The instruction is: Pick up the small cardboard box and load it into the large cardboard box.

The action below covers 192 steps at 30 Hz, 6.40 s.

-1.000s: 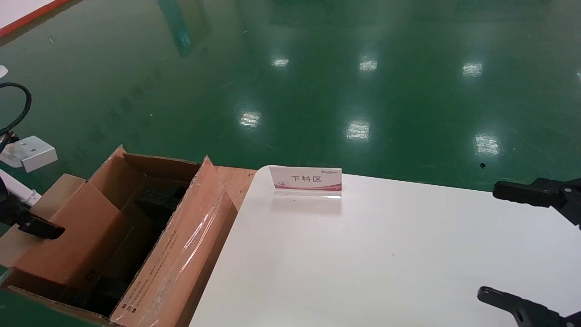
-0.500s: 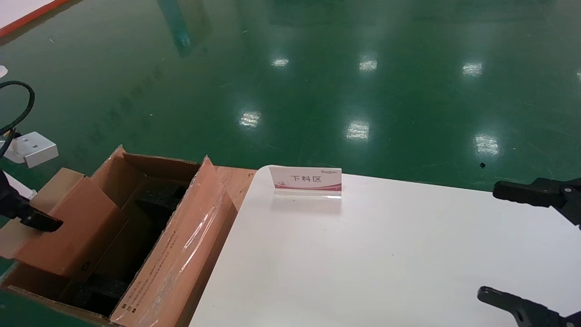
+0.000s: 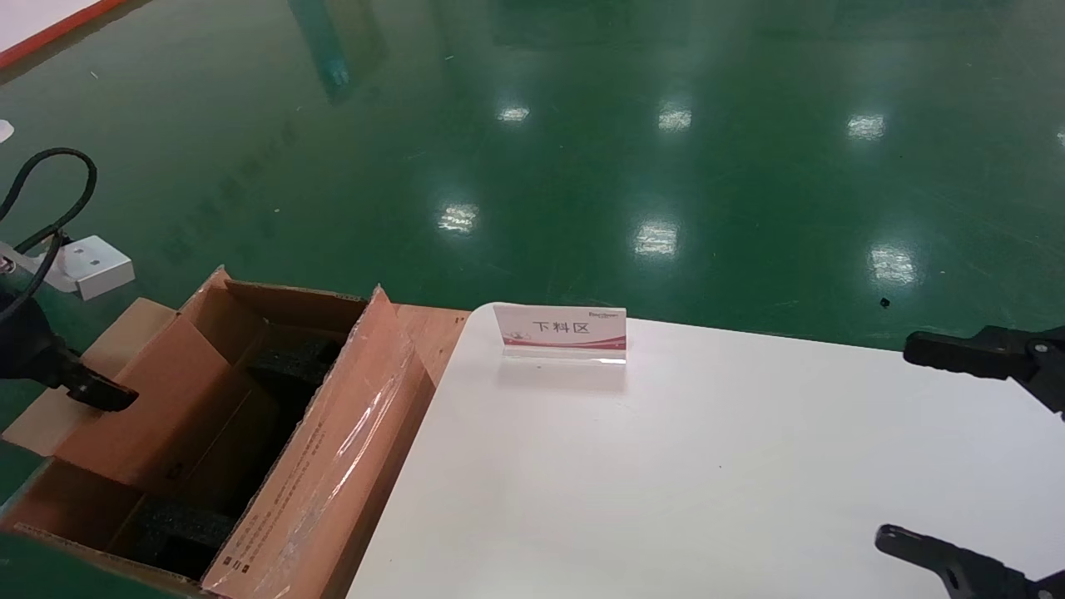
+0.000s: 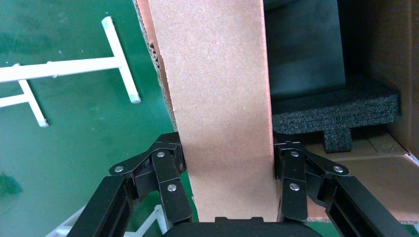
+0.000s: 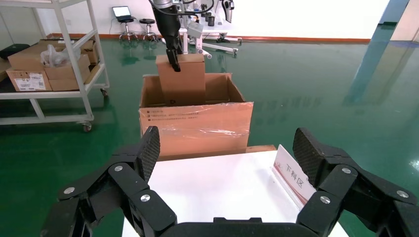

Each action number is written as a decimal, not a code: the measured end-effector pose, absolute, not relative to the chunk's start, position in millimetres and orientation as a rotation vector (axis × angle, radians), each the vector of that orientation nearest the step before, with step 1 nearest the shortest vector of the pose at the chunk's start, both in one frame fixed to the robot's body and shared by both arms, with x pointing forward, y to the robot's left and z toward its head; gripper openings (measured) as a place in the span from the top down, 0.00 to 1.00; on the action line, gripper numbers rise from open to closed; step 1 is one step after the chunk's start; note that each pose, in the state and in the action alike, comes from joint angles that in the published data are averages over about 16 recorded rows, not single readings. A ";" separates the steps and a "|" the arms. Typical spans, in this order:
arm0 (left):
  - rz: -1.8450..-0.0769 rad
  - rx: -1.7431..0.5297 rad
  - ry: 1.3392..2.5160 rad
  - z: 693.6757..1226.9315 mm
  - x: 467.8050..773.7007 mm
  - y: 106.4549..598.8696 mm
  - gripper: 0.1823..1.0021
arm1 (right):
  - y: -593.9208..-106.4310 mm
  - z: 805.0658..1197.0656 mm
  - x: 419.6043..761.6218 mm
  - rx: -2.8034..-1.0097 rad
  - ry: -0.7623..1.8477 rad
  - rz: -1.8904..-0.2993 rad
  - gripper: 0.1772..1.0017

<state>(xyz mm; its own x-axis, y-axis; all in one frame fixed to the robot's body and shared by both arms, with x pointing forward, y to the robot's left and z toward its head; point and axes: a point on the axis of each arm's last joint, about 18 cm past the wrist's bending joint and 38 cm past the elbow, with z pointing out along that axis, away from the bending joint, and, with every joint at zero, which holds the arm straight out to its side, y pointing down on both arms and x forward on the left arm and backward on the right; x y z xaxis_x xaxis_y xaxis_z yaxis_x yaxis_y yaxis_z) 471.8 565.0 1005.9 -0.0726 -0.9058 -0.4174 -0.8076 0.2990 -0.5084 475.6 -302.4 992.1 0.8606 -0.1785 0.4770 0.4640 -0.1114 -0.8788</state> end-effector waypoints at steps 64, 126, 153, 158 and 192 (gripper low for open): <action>-0.062 -1.566 1.847 973.1 539.2 593.2 0.66 | -302.4 992.1 475.6 -1.595 -0.229 -0.552 0.00; -0.245 -1.383 1.900 1006.3 553.8 567.0 0.07 | -302.5 992.1 475.8 -1.594 -0.229 -0.552 0.00; -0.684 -0.836 1.915 1063.7 547.4 461.3 0.00 | -302.7 992.2 475.9 -1.594 -0.228 -0.552 0.00; -0.738 -0.774 1.973 1058.1 552.6 440.0 0.00 | -302.7 992.2 475.9 -1.594 -0.228 -0.552 0.00; -1.419 -0.081 2.199 1010.4 528.0 298.2 0.00 | -302.7 992.2 476.0 -1.594 -0.228 -0.552 0.00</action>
<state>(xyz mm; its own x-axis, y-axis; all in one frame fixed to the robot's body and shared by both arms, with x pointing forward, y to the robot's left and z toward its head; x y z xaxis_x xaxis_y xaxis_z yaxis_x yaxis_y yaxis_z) 528.0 298.2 1010.4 -0.8644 -0.3192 -0.3885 0.2225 0.4501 -0.8648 476.0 -302.7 992.2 0.8606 -0.1796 0.4767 0.4637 -0.1110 -0.8790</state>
